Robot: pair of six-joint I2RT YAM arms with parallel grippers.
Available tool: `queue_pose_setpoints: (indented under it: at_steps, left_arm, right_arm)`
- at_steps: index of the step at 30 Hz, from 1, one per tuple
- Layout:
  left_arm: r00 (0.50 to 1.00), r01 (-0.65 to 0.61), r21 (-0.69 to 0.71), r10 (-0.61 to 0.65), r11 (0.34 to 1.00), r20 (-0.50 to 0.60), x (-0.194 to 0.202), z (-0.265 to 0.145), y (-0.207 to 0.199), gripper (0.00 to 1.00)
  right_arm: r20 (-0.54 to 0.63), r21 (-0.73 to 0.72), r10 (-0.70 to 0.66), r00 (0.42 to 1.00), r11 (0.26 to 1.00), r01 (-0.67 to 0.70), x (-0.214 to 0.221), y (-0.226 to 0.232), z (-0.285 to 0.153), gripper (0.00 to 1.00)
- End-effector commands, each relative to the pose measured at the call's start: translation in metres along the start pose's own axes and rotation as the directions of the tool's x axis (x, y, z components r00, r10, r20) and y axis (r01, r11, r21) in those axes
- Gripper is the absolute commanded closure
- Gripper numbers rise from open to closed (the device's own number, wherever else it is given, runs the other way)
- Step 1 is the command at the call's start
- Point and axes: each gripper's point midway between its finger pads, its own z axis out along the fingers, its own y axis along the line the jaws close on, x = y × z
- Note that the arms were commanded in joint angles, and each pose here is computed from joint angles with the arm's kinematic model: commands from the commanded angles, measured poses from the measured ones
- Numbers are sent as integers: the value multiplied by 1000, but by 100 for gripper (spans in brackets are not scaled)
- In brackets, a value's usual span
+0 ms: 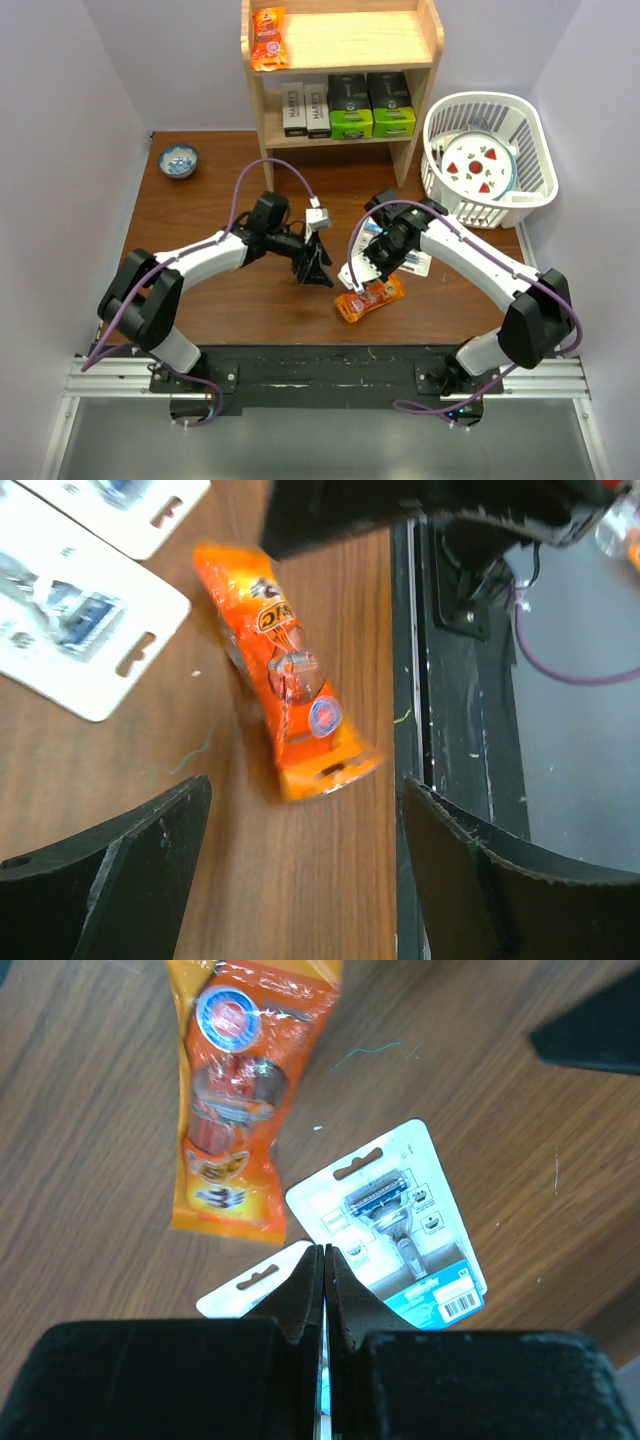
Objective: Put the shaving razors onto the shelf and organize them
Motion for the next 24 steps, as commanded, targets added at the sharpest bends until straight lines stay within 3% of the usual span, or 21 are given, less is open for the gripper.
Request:
queue_pose_setpoints:
  at_steps: [1,6,7,11,20,24]
  left_arm:
    - [992,-107,-24,105,994,-76,24,15,3,18]
    - [997,-59,-69,56,996,-48,35,28,21,18]
    - [998,-46,-68,43,997,-45,34,31,24,18]
    - [997,25,-56,-29,998,-69,48,46,41,18]
    - [971,225,177,-205,958,-123,70,63,20,31]
    - [970,224,226,-194,948,-145,77,70,3,35]
  right_arm:
    - [8,55,4,1000,998,-4,-3,-16,-8,100]
    - [35,142,100,994,984,-104,-7,-27,-15,96]
    - [44,177,125,991,975,-131,-8,-33,-17,84]
    - [72,279,267,961,920,-277,-6,-38,-27,56]
    - [47,324,362,931,876,-357,10,-16,-20,52]
    - [51,329,389,920,863,-383,14,-11,-20,53]
